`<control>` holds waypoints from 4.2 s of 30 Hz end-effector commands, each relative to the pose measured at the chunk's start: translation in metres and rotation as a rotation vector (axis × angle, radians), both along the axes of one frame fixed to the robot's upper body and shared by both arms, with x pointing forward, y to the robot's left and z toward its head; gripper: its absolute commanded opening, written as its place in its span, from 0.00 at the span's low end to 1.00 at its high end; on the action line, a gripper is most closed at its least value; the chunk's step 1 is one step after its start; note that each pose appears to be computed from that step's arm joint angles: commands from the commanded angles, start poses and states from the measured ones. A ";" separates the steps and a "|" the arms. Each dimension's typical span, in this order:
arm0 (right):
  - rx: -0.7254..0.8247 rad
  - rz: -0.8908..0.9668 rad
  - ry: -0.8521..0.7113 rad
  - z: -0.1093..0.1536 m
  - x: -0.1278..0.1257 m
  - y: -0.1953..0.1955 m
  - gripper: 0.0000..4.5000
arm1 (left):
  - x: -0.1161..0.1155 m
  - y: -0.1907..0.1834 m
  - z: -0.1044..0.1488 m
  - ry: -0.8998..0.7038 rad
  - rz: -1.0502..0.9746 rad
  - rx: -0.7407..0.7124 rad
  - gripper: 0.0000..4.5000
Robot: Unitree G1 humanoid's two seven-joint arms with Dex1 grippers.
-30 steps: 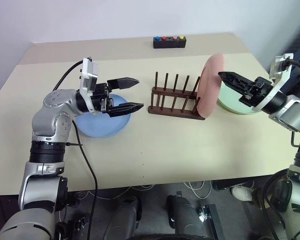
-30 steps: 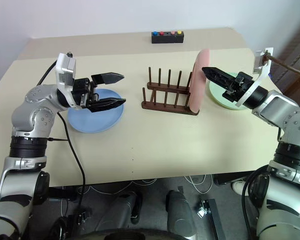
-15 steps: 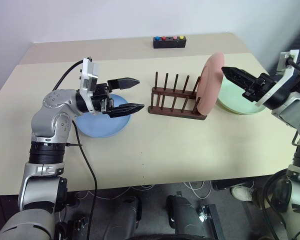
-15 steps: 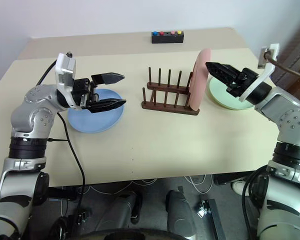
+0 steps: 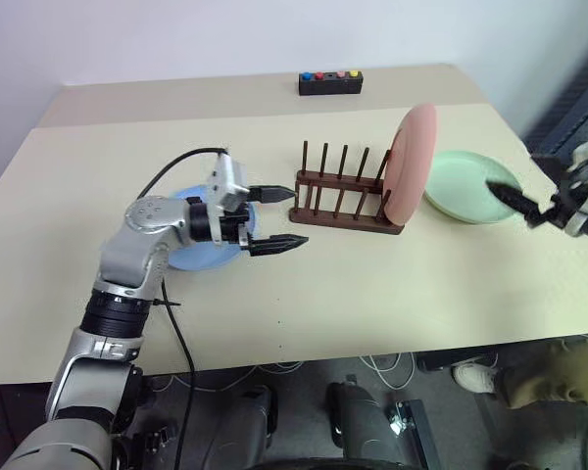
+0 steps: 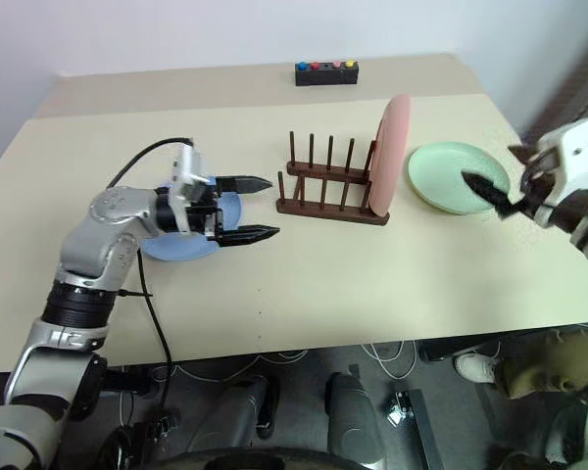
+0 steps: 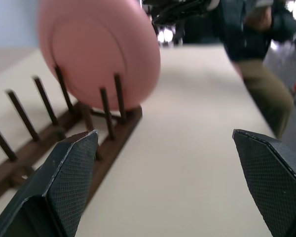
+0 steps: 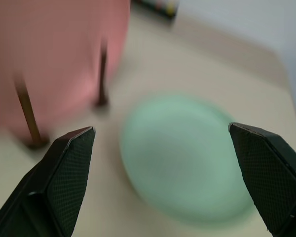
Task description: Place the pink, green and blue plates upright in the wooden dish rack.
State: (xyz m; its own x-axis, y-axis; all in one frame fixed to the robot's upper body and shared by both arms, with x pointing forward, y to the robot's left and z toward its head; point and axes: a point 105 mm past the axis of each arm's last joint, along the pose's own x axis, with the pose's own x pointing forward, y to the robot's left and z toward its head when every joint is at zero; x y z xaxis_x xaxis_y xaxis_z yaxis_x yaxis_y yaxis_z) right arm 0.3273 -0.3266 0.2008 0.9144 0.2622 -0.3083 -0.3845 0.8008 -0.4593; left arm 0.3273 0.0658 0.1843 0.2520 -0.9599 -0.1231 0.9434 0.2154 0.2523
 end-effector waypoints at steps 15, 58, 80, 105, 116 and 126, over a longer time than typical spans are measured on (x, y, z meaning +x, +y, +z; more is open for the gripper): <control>0.069 0.054 0.138 -0.041 0.046 0.012 0.99 | -0.020 -0.068 0.016 -0.166 0.107 0.028 1.00; 1.062 0.501 -0.672 0.214 0.001 0.107 0.01 | 0.020 0.022 0.046 -0.040 0.141 -0.190 1.00; 1.382 0.562 -0.206 0.131 0.002 0.175 0.01 | 0.007 0.074 0.048 -0.042 0.078 -0.252 1.00; 1.344 0.458 -0.091 0.090 0.013 0.193 0.01 | 0.008 0.069 0.052 -0.071 0.072 -0.240 1.00; 1.317 0.400 -0.063 0.074 0.019 0.193 0.01 | 0.008 0.069 0.055 -0.082 0.075 -0.241 1.00; 1.267 0.414 -0.060 0.071 0.018 0.197 0.64 | 0.007 0.068 0.055 -0.080 0.068 -0.245 1.00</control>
